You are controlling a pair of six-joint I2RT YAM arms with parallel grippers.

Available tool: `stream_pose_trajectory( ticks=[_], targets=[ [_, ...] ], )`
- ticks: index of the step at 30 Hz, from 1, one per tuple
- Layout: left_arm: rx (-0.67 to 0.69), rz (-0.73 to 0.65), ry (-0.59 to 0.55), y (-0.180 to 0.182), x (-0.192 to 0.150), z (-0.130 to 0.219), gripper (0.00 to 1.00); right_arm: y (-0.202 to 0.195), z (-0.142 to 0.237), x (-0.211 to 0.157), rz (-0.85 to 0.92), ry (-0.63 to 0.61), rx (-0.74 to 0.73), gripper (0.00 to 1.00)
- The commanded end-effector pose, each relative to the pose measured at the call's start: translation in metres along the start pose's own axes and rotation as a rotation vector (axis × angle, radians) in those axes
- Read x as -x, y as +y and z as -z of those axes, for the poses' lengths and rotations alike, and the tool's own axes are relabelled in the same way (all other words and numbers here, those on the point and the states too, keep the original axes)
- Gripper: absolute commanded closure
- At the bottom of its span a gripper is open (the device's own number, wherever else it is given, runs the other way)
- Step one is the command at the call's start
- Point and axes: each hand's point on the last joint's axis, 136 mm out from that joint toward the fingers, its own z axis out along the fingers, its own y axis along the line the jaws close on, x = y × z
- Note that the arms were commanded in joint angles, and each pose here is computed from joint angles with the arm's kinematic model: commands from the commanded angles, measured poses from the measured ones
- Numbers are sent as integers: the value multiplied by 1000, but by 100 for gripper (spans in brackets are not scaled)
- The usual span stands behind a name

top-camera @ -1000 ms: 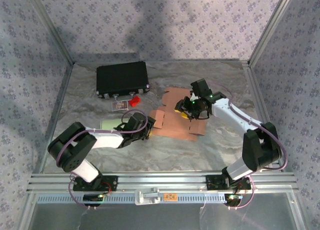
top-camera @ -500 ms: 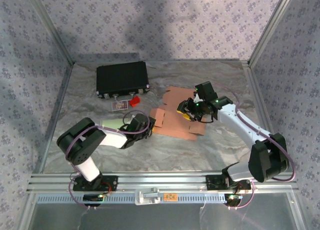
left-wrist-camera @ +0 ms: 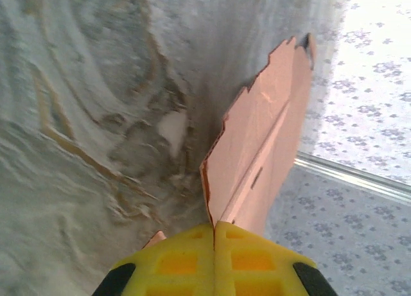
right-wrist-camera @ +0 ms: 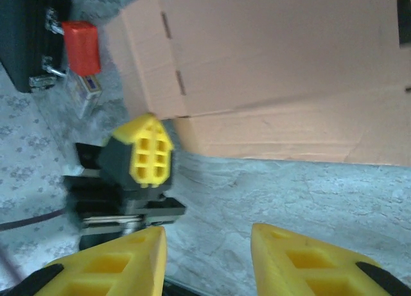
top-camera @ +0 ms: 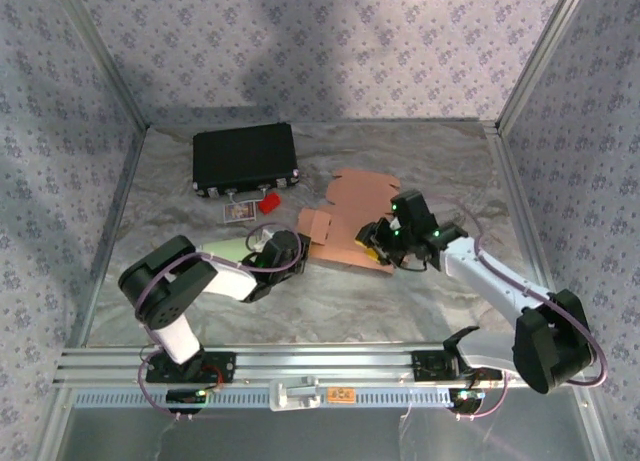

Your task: Fold the paper box

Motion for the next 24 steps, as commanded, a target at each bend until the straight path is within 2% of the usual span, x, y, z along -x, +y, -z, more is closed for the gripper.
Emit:
stream_pose_trajectory(
  ticks=[1,6,10,19,24],
  targets=[
    [-79,50,-38,-43,-5,8,100,28,3,8,-117,-138,166,56],
    [-101,123,-69,-56,-3,12,100,6,-2,19,-299,-257,266,49],
    [-102,134,-58,-64,-9,11,100,7,12,26,-332,-378,327,40],
    [-118,168,-43,-70,-15,7,100,-7,-11,29,-404,-404,311,44],
    [-118,169,-32,-70,-20,6,100,3,-15,35,-409,-420,324,45]
  ],
)
